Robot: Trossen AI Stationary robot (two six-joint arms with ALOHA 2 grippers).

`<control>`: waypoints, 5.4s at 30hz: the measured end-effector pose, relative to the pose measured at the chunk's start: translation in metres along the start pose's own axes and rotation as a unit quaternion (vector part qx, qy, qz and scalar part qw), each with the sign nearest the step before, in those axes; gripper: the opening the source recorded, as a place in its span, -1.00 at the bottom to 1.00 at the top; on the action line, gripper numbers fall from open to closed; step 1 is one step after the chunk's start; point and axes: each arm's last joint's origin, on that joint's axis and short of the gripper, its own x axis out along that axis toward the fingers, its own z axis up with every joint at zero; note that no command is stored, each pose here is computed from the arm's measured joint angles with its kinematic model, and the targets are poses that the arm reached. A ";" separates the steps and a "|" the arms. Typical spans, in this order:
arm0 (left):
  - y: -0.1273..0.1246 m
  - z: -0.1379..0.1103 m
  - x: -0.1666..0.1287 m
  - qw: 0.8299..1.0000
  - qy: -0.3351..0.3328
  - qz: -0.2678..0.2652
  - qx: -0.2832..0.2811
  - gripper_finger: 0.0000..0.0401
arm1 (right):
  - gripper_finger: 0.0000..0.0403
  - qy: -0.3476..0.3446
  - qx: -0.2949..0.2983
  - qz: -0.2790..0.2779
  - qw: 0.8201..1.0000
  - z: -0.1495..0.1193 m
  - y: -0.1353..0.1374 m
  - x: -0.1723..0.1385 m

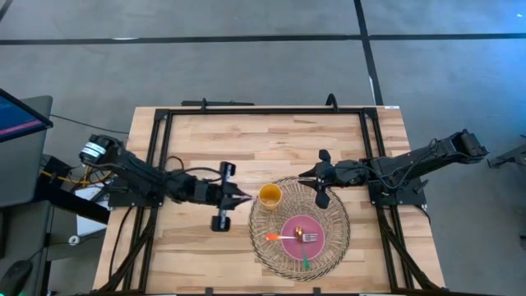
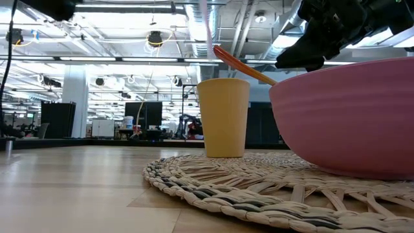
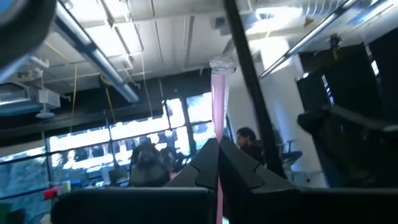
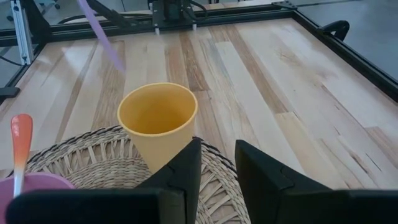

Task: Pick & Place Utensil
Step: Put the pink straw into the yellow cup, then return to Home Position

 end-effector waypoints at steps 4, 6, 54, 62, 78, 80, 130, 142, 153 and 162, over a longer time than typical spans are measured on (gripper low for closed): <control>0.003 -0.024 0.014 0.999 0.026 0.009 0.016 -0.97 | -0.54 0.000 0.000 0.000 1.000 0.000 0.000 0.000; 0.007 -0.034 0.018 0.999 0.036 0.017 0.021 -0.97 | -0.54 0.000 0.000 0.000 1.000 0.000 0.000 0.000; 0.010 -0.095 0.002 0.977 0.181 0.083 -0.080 -0.27 | -0.54 0.000 0.000 0.000 1.000 0.000 0.000 0.000; 0.007 -0.107 -0.003 0.959 0.246 0.082 -0.118 -0.17 | -0.54 0.000 0.000 0.000 1.000 0.000 0.000 0.000; 0.005 -0.109 -0.005 0.955 0.261 0.081 -0.118 -0.18 | -0.54 0.000 0.000 0.000 1.000 0.000 0.000 0.000; 0.004 -0.111 -0.005 0.953 0.268 0.082 -0.116 -0.21 | -0.54 0.000 0.000 0.000 1.000 0.000 0.000 0.000; 0.059 0.062 -0.083 0.896 0.423 0.135 -0.019 -0.96 | -0.54 -0.155 -0.008 0.077 0.985 0.026 -0.008 -0.098; 0.068 0.086 -0.111 0.891 0.418 0.176 -0.004 -0.96 | -0.54 -0.174 0.010 0.081 0.981 -0.005 -0.021 -0.109; 0.067 0.071 -0.165 0.901 0.382 0.202 -0.029 -0.96 | -0.54 -0.252 0.010 0.101 0.962 -0.033 -0.033 -0.125; 0.068 0.067 -0.193 0.913 0.331 0.237 -0.025 -0.96 | -0.54 -0.251 -0.003 0.080 0.965 -0.052 -0.036 -0.116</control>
